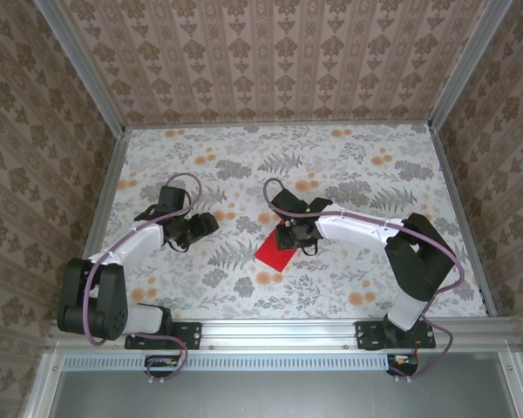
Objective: Fold a paper plane with a square sheet of paper (pick it up from the middle)
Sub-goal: Rotate the square sheet of paper at the center of the table.
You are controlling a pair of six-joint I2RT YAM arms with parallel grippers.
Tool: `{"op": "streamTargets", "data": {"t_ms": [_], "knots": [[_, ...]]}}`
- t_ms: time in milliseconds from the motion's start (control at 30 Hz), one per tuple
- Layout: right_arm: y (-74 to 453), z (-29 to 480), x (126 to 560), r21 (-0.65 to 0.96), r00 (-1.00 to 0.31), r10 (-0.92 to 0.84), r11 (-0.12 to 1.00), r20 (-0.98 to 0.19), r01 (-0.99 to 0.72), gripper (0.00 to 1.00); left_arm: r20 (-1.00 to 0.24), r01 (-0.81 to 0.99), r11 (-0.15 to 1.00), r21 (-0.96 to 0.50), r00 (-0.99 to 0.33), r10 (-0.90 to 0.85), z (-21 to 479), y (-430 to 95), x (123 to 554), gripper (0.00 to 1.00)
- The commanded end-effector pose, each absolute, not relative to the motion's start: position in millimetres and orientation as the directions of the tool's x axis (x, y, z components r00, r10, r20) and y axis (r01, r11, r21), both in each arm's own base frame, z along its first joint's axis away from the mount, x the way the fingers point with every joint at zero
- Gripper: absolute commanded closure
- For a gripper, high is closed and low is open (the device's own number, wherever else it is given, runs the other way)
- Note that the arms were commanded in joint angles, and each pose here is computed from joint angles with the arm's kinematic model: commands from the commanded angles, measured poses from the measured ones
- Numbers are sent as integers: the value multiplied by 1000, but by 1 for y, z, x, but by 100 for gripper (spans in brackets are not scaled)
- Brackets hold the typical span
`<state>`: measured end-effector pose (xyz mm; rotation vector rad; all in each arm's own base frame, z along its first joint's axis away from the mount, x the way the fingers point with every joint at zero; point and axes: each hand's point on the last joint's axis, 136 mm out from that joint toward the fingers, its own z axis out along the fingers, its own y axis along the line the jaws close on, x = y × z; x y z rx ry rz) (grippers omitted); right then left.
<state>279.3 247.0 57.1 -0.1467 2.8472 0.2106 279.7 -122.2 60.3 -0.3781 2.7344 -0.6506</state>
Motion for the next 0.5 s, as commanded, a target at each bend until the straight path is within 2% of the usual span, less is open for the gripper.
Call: {"op": "streamTargets", "data": {"t_ms": [0,167,467], "knots": [[224,56,305,51,-931,110,994,-347,99,55,-242,-129,865,-485,-931,-275,68,-135,285,27],[217,50,322,41,-909,205,978,-363,204,52,-238,-108,867,-486,-939,-250,66,-144,284,26],[222,23,333,-9,-932,187,980,-310,200,50,-247,-53,873,-486,-949,-195,66,-155,283,26]]}}
